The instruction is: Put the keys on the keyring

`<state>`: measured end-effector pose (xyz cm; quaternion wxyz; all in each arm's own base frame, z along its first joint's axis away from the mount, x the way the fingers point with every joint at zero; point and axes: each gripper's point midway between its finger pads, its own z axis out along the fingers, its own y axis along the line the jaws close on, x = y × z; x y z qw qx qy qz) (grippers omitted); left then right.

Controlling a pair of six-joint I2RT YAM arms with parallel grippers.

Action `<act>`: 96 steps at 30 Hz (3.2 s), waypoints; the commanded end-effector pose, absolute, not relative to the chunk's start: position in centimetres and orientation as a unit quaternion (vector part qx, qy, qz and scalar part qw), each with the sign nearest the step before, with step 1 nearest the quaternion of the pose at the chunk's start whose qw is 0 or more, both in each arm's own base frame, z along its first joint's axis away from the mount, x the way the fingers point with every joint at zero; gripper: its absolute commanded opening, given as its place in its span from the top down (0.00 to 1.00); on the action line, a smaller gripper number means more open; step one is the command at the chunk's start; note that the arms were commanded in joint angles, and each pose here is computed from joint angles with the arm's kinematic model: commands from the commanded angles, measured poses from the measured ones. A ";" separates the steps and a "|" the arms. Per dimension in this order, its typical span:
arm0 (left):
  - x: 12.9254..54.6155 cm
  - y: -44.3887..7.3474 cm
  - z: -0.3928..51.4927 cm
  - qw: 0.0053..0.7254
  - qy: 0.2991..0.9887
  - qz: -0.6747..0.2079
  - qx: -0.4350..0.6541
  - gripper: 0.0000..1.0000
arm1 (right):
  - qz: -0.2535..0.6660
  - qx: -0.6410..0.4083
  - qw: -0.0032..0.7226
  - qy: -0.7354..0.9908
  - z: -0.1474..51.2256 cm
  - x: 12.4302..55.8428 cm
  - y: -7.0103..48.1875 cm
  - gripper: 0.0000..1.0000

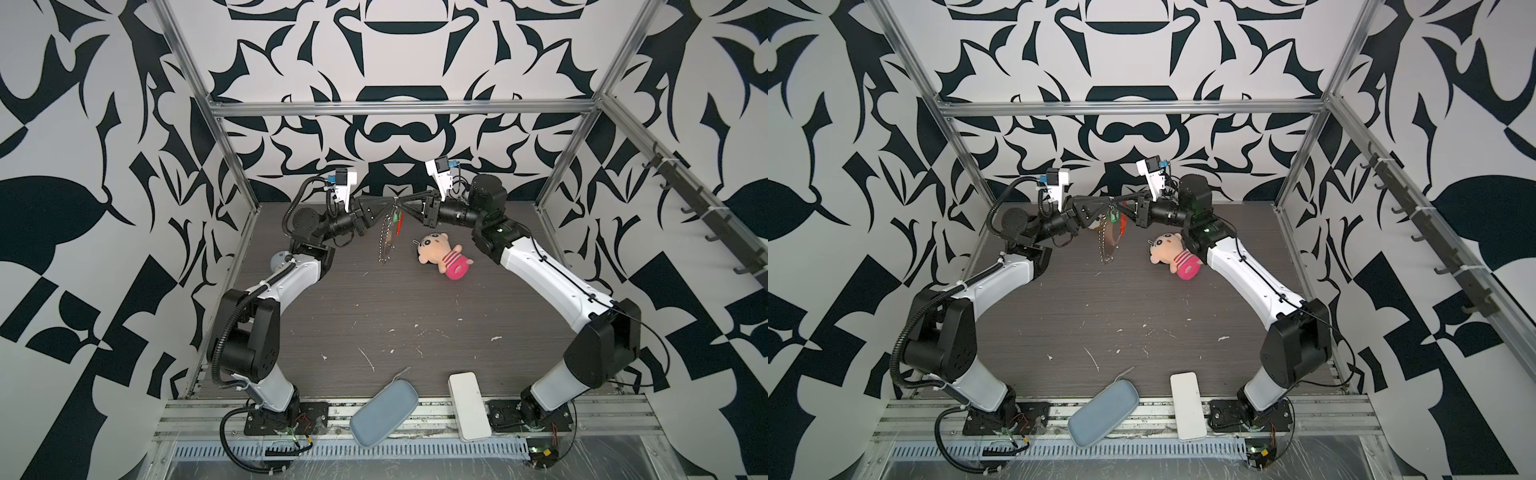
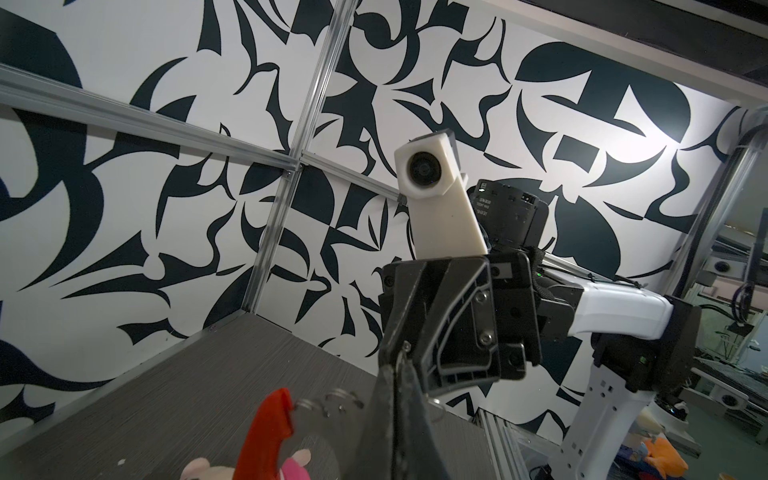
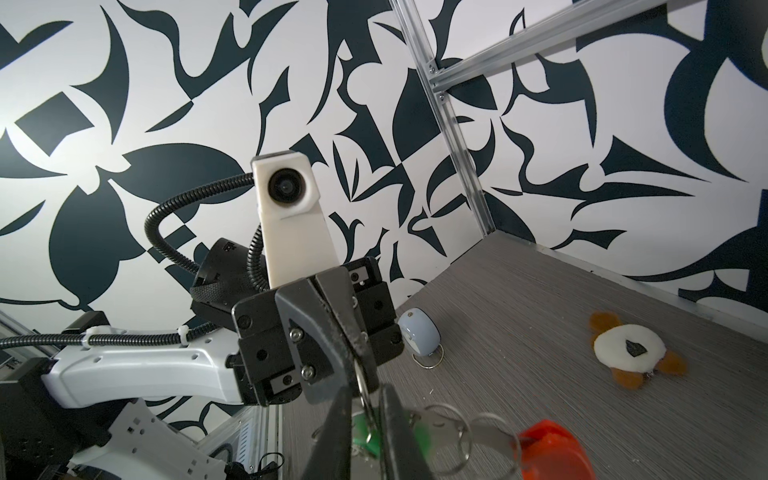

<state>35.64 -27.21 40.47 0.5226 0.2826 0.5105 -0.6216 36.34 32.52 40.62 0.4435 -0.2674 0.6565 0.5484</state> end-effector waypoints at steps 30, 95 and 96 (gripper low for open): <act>32.8 -25.1 33.2 0.468 0.643 -0.345 0.499 0.80 | 0.334 -0.423 0.470 0.699 38.7 35.4 31.7 1.00; 37.3 -26.3 34.5 0.520 0.608 -0.450 0.396 1.00 | 0.418 -0.256 0.549 0.677 39.3 39.6 32.6 0.69; 37.3 -26.2 34.5 0.527 0.608 -0.444 0.394 1.00 | 0.427 -0.245 0.551 0.674 39.5 39.9 32.4 0.68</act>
